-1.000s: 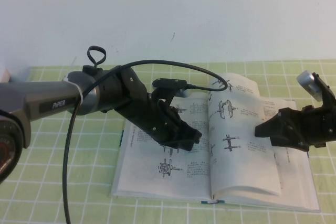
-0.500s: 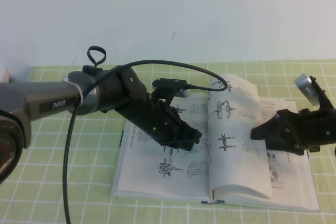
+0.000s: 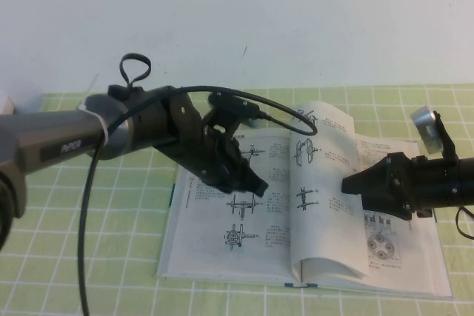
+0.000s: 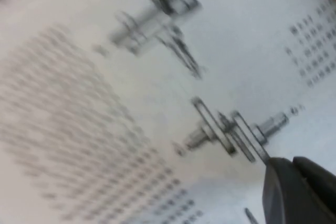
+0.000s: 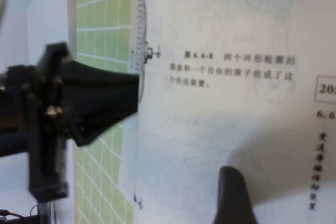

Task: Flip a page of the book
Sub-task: Open the closed book

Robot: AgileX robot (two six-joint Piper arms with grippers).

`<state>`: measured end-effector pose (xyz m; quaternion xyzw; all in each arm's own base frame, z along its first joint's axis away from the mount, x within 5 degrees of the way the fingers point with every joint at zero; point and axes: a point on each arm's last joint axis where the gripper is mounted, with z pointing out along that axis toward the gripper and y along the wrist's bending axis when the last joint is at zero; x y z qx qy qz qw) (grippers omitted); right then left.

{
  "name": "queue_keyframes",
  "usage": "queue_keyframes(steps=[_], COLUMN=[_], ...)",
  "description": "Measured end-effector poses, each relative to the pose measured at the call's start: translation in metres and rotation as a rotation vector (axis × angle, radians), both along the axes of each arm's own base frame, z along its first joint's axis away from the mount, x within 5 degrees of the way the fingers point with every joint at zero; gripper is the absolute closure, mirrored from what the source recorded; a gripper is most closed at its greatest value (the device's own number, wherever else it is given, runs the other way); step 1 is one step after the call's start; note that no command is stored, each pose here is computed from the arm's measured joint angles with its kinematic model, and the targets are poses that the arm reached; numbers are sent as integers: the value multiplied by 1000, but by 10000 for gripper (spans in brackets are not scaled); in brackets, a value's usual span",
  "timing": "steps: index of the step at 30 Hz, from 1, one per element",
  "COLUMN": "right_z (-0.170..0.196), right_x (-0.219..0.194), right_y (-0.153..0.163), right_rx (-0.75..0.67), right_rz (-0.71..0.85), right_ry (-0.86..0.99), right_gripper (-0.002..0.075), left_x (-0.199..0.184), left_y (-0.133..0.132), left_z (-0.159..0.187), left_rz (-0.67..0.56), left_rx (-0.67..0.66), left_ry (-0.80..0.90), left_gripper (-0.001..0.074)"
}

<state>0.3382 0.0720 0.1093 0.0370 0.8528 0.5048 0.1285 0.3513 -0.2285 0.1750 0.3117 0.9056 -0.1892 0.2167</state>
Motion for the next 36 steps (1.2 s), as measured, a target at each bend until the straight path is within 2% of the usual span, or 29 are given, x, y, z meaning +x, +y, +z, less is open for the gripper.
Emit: queue_keyframes(steps=[4, 7, 11, 16, 20, 25, 31, 36], right_z=[0, 1, 1, 1, 1, 1, -7, -7], right_x=[0, 0, 0, 0, 0, 0, 0, 0], right_y=[0, 0, 0, 0, 1, 1, -3, -3], right_rx=[4, 8, 9, 6, 5, 1, -74, -72], right_rz=[1, 2, 1, 11, 17, 29, 31, 37], right_ry=[-3, -2, -2, -18, -29, -49, -71, -78], right_gripper=[319, 319, 319, 319, 319, 319, 319, 320], left_x=[-3, -14, -36, -71, -99, -124, -138, -150], left_y=[2, -9, -37, -83, -115, -148, -162, -169], left_z=[33, 62, 94, 117, 117, 91, 77, 70], left_rz=[-28, -93, -234, -308, -318, -432, -497, -533], left_rx=[4, 5, 71, 217, 202, 192, 226, 248], left_ry=[-141, -245, -407, -637, -727, -732, -736, -716], left_gripper=[738, 738, 738, 738, 738, 738, 738, 738])
